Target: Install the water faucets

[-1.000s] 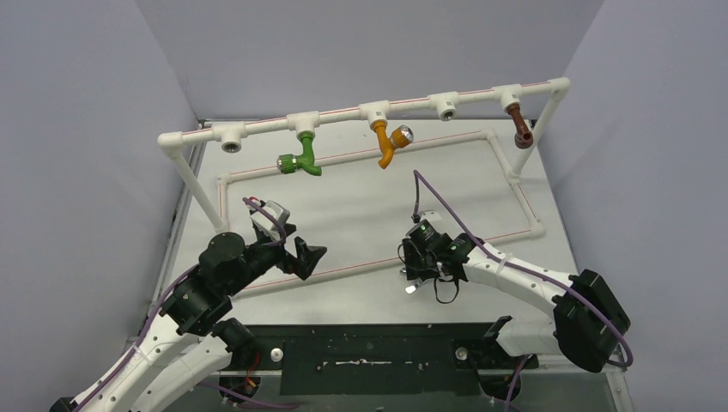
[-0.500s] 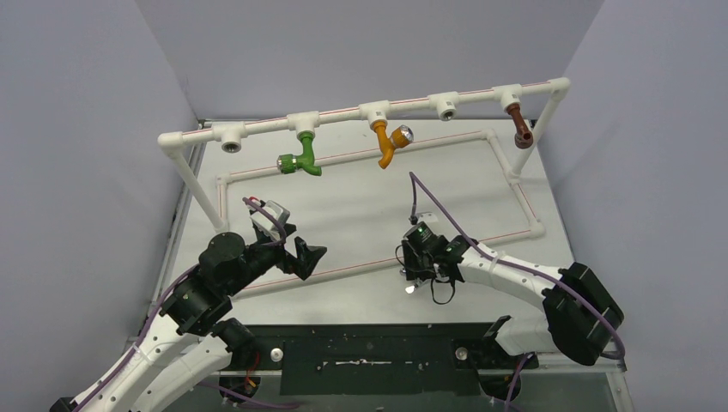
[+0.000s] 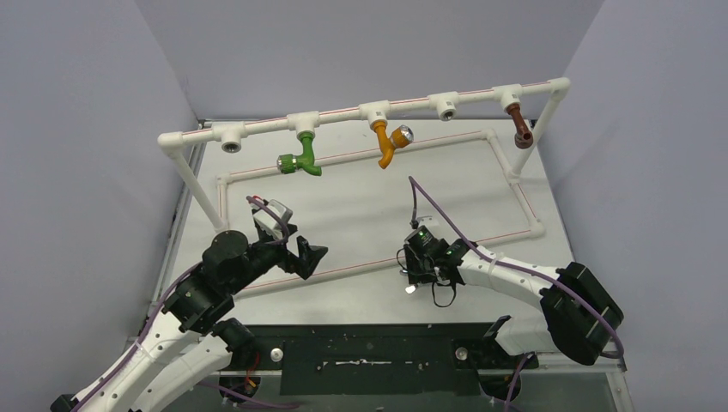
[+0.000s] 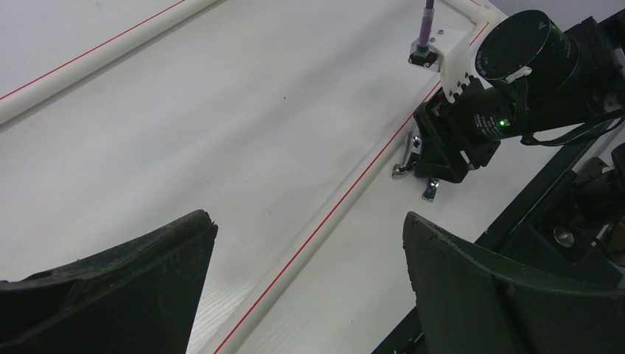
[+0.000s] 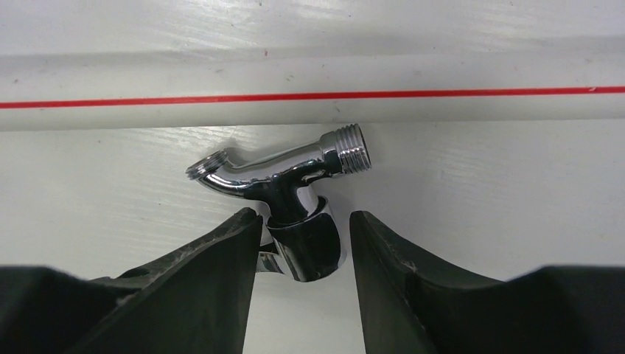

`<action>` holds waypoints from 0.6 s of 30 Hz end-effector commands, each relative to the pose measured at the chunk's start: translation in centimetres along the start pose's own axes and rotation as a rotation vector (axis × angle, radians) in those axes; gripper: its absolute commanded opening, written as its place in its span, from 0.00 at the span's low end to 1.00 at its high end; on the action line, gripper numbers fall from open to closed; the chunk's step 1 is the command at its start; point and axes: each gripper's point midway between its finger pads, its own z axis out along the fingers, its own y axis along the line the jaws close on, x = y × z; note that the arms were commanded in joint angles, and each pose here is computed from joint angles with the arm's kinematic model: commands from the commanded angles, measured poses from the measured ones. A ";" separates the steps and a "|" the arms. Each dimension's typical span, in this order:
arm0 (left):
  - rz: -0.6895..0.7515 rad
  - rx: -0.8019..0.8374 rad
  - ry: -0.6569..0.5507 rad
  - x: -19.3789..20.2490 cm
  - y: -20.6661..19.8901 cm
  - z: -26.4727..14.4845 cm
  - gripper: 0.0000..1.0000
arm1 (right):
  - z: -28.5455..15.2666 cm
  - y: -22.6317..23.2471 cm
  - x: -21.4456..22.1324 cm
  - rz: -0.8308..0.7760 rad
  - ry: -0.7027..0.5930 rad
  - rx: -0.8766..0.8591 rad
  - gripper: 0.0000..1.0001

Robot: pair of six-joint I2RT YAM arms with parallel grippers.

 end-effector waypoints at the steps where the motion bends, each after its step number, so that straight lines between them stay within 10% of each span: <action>1: 0.021 0.024 -0.070 -2.0 -0.5 0.1 0.97 | -0.2 0.6 -1.7 -0.003 -0.071 -0.019 0.47; 18: 0.007 0.038 -0.076 -2.3 -0.8 -0.2 0.97 | -0.3 1.6 -0.6 -0.025 -0.054 -0.059 0.25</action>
